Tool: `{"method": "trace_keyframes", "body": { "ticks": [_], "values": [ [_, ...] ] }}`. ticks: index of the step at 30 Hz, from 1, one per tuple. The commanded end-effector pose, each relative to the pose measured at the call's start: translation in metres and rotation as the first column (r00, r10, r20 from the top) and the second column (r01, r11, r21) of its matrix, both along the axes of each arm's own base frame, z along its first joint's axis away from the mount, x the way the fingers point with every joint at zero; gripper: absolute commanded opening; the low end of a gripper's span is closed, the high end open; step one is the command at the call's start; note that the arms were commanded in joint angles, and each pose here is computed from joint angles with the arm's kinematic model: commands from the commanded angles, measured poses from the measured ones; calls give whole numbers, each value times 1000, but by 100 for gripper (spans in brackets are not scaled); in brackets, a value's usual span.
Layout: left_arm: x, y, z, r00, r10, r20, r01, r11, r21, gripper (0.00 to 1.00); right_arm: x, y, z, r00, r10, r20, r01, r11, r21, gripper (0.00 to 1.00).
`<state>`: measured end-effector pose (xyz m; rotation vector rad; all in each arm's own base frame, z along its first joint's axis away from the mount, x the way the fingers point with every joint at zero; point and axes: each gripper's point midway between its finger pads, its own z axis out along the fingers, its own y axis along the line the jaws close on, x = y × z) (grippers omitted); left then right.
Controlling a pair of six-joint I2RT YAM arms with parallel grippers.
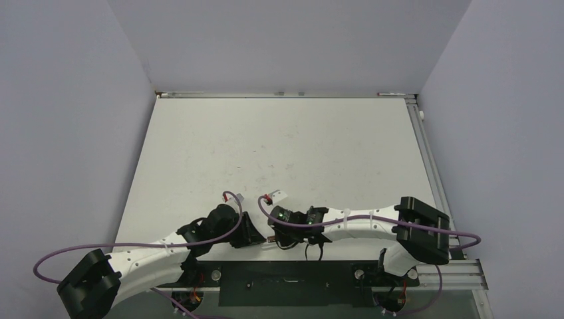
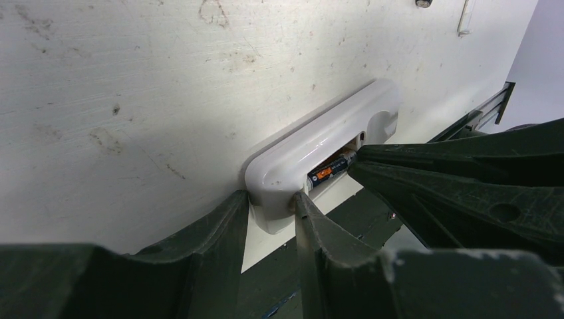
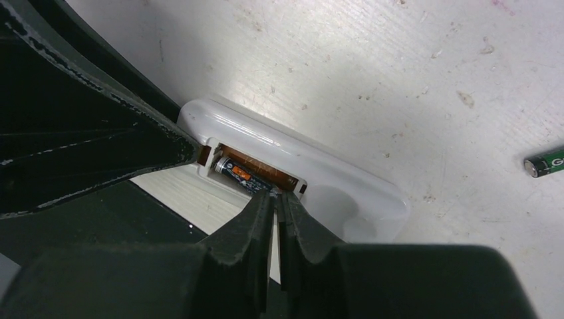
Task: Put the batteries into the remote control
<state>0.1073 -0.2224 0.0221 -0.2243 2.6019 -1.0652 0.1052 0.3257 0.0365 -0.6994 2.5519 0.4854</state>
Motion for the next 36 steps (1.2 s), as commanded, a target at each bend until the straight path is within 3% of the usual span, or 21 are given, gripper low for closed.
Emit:
{"method": "trace_keyframes", "body": {
  "ticks": [1, 13, 25, 36],
  "values": [
    [0, 4, -7, 1000, -5, 11, 5, 999, 31, 29, -15, 19, 1, 998, 52, -28, -51, 998, 23, 9],
    [0, 4, -6, 1000, -13, 16, 13, 999, 34, 29, -19, 13, -14, 997, 65, 31, -60, 989, -132, 9],
    [6, 7, 10, 998, -23, 57, 18, 997, 77, 31, 4, 15, 42, 986, -6, 168, 12, 999, -36, 10],
    [28, 9, 40, 988, -32, 154, 8, 988, 154, 42, -11, -12, 35, 993, -33, 115, 31, 999, 22, 9]
  ]
}}
